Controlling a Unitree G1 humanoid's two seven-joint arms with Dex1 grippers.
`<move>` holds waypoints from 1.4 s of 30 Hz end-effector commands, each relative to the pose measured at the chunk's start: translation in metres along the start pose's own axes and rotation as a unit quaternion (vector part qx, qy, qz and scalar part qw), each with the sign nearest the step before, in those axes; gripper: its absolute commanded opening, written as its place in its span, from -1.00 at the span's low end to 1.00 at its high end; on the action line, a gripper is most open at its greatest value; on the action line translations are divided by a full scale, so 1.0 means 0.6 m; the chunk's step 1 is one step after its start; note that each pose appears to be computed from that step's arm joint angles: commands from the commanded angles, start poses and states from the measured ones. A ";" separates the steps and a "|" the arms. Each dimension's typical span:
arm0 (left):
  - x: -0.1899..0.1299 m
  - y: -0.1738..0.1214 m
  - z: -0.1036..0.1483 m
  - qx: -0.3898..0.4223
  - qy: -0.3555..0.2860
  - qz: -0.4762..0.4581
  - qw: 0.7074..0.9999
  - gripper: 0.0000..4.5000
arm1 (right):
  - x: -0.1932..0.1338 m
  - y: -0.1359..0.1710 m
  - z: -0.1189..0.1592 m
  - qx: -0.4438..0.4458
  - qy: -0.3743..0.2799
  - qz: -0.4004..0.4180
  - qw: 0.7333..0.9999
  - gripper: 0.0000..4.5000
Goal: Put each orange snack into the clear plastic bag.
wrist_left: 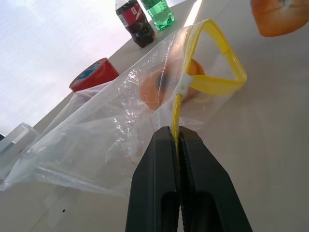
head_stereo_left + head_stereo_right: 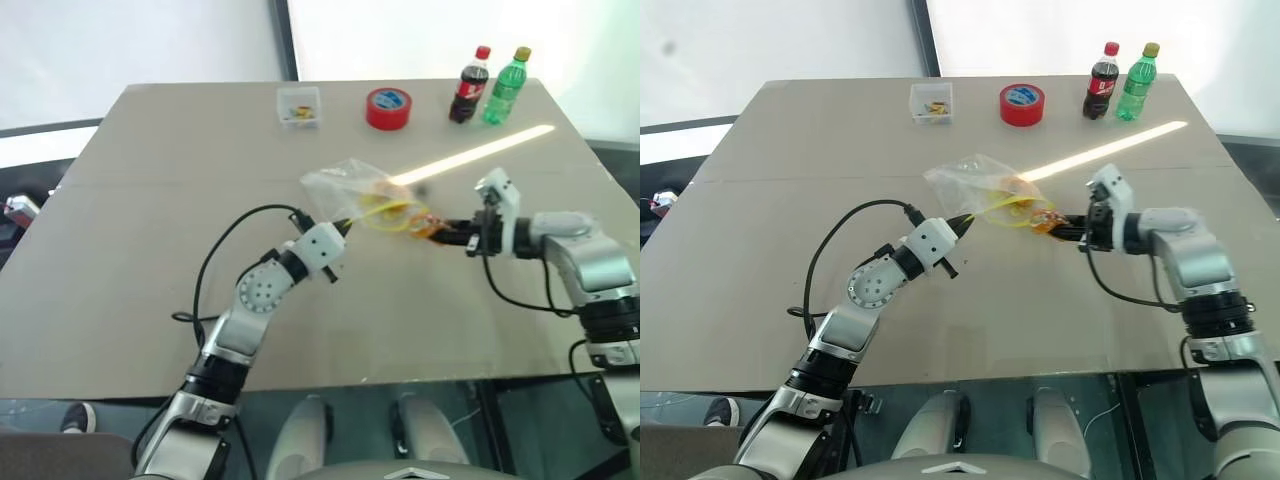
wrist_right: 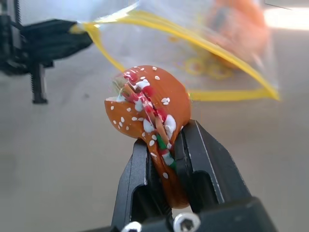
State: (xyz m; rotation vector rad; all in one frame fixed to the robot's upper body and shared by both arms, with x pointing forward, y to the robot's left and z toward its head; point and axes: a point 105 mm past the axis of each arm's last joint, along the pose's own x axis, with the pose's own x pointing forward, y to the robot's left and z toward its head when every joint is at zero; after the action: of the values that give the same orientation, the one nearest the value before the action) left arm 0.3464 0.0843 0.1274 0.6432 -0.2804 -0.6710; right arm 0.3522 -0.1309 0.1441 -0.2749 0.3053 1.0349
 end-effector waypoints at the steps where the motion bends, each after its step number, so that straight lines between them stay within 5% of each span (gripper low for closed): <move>1: 0.003 0.009 0.025 0.012 -0.028 0.006 1.000 -1.00 | 0.019 -0.012 0.028 0.004 -0.012 -0.035 0.999 -0.97; 9: -0.001 0.006 0.025 0.021 -0.031 -0.010 0.999 -1.00 | 0.060 -0.039 0.056 0.032 -0.034 -0.078 0.996 -0.97; 16: 0.009 0.005 0.028 0.020 -0.039 -0.016 0.999 -1.00 | 0.107 -0.006 0.075 0.013 -0.043 -0.057 0.997 -0.97; 23: 0.015 0.001 0.029 0.016 -0.042 -0.018 0.999 -1.00 | 0.138 -0.039 0.096 0.030 -0.093 -0.157 0.983 -0.97; 29: 0.013 0.003 0.026 0.009 -0.038 -0.009 0.999 -1.00 | 0.110 -0.010 0.069 0.002 -0.063 -0.084 0.994 0.26; 37: 0.012 0.004 0.021 0.005 -0.034 -0.003 0.999 -1.00 | 0.046 -0.009 0.046 -0.015 -0.047 -0.067 0.997 0.26; 42: 0.012 0.003 0.019 0.000 -0.034 0.001 0.999 -1.00 | 0.070 -0.014 0.059 -0.005 -0.057 -0.094 0.994 0.26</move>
State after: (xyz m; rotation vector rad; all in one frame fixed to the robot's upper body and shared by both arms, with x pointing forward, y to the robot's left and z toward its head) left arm 0.3481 0.0752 0.1302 0.6393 -0.3100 -0.7081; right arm 0.3801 -0.0956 0.1433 -0.2386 0.2342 0.8678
